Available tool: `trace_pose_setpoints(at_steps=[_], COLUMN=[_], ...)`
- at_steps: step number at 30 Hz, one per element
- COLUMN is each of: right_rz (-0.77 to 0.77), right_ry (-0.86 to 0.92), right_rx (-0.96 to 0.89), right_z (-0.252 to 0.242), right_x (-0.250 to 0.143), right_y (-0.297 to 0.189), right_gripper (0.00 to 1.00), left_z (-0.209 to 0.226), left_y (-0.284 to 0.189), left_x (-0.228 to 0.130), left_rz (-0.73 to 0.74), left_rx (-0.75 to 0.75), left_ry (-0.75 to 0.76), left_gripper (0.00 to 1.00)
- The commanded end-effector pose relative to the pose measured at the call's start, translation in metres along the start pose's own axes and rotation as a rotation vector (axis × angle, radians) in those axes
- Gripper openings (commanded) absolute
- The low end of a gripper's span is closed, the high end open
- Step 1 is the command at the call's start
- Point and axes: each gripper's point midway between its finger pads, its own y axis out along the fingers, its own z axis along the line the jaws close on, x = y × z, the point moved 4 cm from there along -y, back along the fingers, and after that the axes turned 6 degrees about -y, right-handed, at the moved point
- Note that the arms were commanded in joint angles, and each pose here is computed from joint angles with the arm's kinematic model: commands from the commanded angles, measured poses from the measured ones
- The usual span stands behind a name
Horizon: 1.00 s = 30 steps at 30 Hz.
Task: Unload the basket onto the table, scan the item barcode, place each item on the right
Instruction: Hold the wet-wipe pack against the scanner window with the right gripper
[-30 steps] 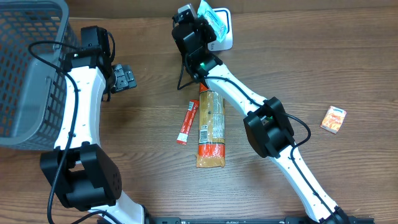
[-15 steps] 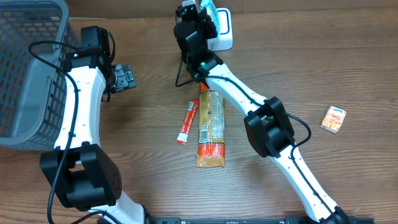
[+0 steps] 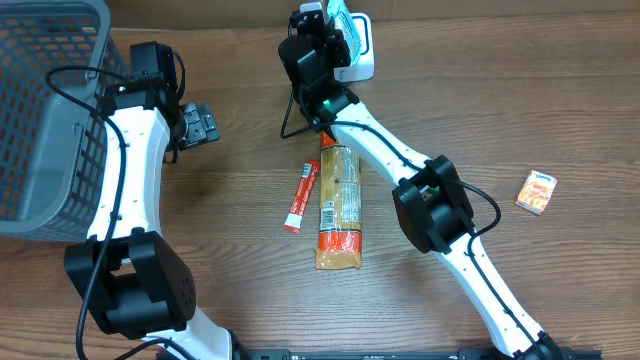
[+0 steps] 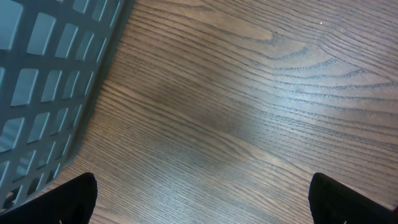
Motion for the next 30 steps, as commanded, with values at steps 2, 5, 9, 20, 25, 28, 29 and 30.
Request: trace_pose_setpoints(at_steps=[2, 5, 9, 20, 25, 28, 29, 30], right_rz=[0.017, 0.020, 0.021, 0.044, 0.048, 0.040, 0.035, 0.034], right_ry=[0.034, 0.030, 0.027, -0.001, -0.004, 0.002, 0.006, 0.007], right_rx=[0.002, 0.002, 0.027, 0.068, 0.096, 0.140, 0.146, 0.147], right_z=[-0.002, -0.001, 0.003, 0.017, 0.019, 0.023, 0.024, 0.024], right_x=[-0.011, -0.014, -0.017, -0.038, -0.041, -0.040, -0.039, -0.039], right_y=[0.009, 0.009, 0.011, 0.015, 0.018, 0.020, 0.020, 0.020], right_gripper=[0.04, 0.04, 0.04, 0.04, 0.04, 0.04, 0.04, 0.04], left_z=[0.000, 0.000, 0.000, 0.000, 0.000, 0.000, 0.000, 0.000], left_y=[-0.007, -0.007, -0.007, -0.007, -0.007, -0.007, -0.007, -0.007], left_x=[0.005, 0.005, 0.005, 0.005, 0.005, 0.005, 0.005, 0.005], left_rz=[-0.022, -0.022, -0.022, -0.022, -0.022, -0.022, -0.022, -0.022], left_rx=[-0.012, -0.012, -0.012, -0.012, -0.012, -0.012, -0.012, -0.012], left_ry=[0.004, 0.004, 0.004, 0.004, 0.004, 0.004, 0.004, 0.004], left_gripper=[1.00, 1.00, 1.00, 1.00, 1.00, 1.00, 1.00, 1.00])
